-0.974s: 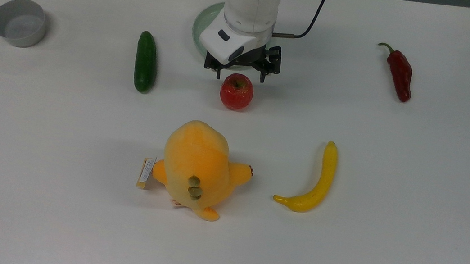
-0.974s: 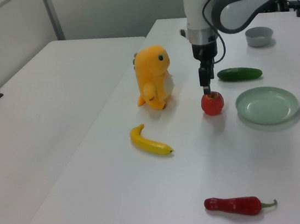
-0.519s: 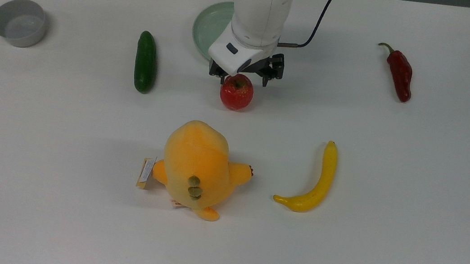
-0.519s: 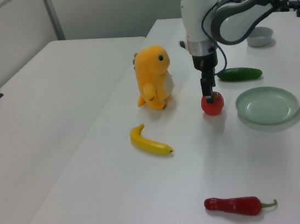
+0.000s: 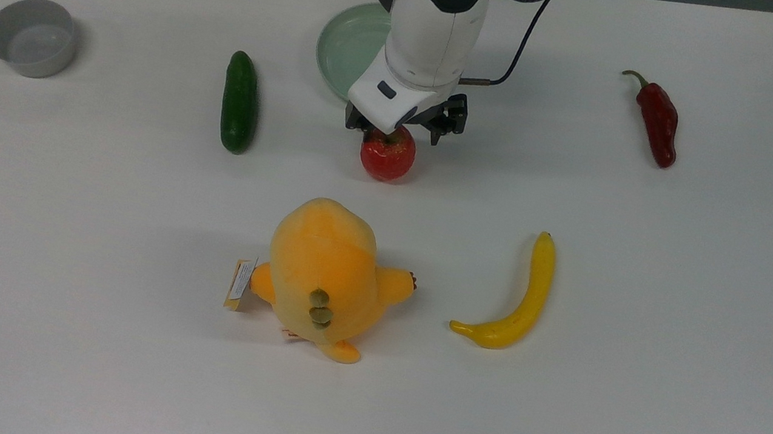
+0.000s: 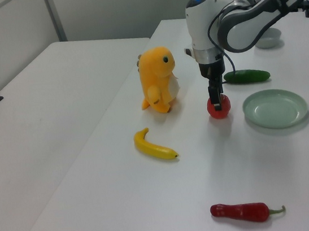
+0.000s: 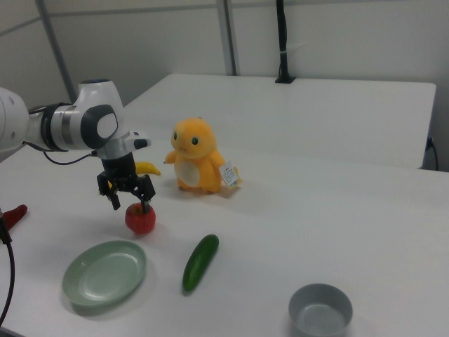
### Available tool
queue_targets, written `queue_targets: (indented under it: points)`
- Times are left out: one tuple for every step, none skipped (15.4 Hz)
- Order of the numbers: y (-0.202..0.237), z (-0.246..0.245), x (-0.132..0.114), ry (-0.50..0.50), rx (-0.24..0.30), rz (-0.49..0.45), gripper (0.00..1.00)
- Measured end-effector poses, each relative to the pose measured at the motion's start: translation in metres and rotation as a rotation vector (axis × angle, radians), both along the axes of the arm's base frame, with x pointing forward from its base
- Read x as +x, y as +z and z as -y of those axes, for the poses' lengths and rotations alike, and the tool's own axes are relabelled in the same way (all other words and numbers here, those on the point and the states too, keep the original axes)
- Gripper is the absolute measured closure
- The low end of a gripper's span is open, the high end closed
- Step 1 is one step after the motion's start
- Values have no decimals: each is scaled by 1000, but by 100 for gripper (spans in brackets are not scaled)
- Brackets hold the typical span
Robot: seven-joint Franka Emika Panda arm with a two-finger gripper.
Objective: Put the red apple in the bowl
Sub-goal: 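Lower the gripper around the red apple and close it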
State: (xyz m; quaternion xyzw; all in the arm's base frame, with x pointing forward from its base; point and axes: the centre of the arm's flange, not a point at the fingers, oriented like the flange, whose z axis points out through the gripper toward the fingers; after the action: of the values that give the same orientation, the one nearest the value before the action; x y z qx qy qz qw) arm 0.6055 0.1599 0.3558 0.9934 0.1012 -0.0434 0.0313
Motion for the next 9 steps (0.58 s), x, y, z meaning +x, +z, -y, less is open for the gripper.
queue_targets:
  points:
    - [0,1,0,-1,0,0,0]
    - [0,1,0,-1,0,0,0]
    - [-1,1,0,-1,-2,-1,0]
    - [-1,2,0,2,-7,0,0]
    - [-2,2,0,4,-10,0,0]
    - [-2,2,1,5,-12,0,0]
    - [-4,2,0,6,-13,-3,0]
    - [-6,2,0,6,-13,-6,0]
    - [-7,2,0,6,-14,-8,0]
